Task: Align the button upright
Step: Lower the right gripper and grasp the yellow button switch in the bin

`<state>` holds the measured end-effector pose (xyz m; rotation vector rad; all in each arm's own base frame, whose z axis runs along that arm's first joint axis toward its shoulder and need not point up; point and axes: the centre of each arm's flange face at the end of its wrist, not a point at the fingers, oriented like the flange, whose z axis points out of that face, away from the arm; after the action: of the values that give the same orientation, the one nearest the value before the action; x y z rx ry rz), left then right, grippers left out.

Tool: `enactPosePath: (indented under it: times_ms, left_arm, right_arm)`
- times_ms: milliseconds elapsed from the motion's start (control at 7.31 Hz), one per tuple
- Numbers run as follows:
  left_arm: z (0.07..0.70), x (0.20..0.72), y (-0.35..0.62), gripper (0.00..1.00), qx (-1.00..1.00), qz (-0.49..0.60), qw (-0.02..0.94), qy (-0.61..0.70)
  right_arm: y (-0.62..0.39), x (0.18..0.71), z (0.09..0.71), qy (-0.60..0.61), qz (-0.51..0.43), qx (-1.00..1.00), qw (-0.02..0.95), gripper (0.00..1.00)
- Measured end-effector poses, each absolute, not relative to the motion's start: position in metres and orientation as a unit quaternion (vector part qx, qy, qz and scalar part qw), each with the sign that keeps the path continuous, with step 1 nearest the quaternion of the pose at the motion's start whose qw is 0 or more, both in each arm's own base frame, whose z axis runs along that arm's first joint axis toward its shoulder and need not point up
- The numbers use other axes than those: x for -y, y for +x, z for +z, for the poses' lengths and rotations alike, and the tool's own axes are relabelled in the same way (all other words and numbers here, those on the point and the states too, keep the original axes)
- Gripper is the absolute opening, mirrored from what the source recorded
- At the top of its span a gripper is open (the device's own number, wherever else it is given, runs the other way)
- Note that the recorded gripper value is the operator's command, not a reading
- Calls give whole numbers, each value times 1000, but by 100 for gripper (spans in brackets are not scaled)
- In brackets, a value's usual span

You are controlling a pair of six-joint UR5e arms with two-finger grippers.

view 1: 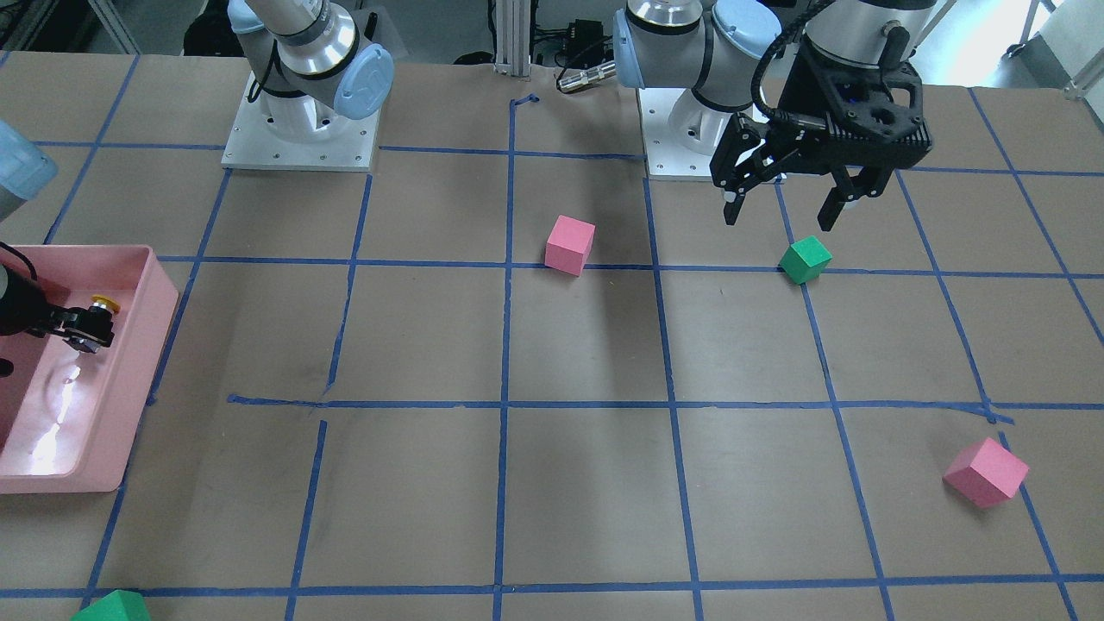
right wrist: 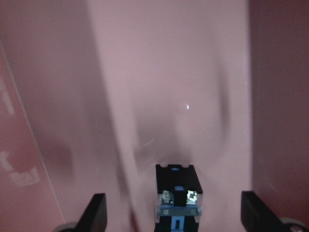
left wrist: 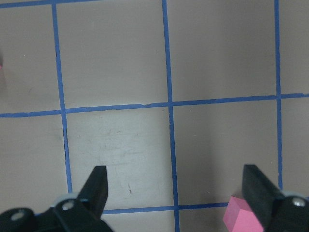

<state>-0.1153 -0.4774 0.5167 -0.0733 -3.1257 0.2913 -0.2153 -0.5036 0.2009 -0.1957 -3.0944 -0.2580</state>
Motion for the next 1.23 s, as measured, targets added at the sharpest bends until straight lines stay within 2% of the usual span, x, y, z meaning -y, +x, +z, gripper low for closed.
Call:
enactPosePath:
  times_ms: [137, 274, 1231]
  left_arm:
    - [517, 478, -115, 100, 995, 93, 1, -23]
    - [516, 478, -115, 100, 995, 93, 1, -23]
    - [517, 478, -115, 100, 995, 93, 1, -23]
  right_arm:
    - [-219, 503, 198, -64, -85, 994, 13, 12]
    - [-222, 503, 197, -65, -85, 994, 12, 0]
    - [-236, 518, 243, -72, -53, 995, 39, 0]
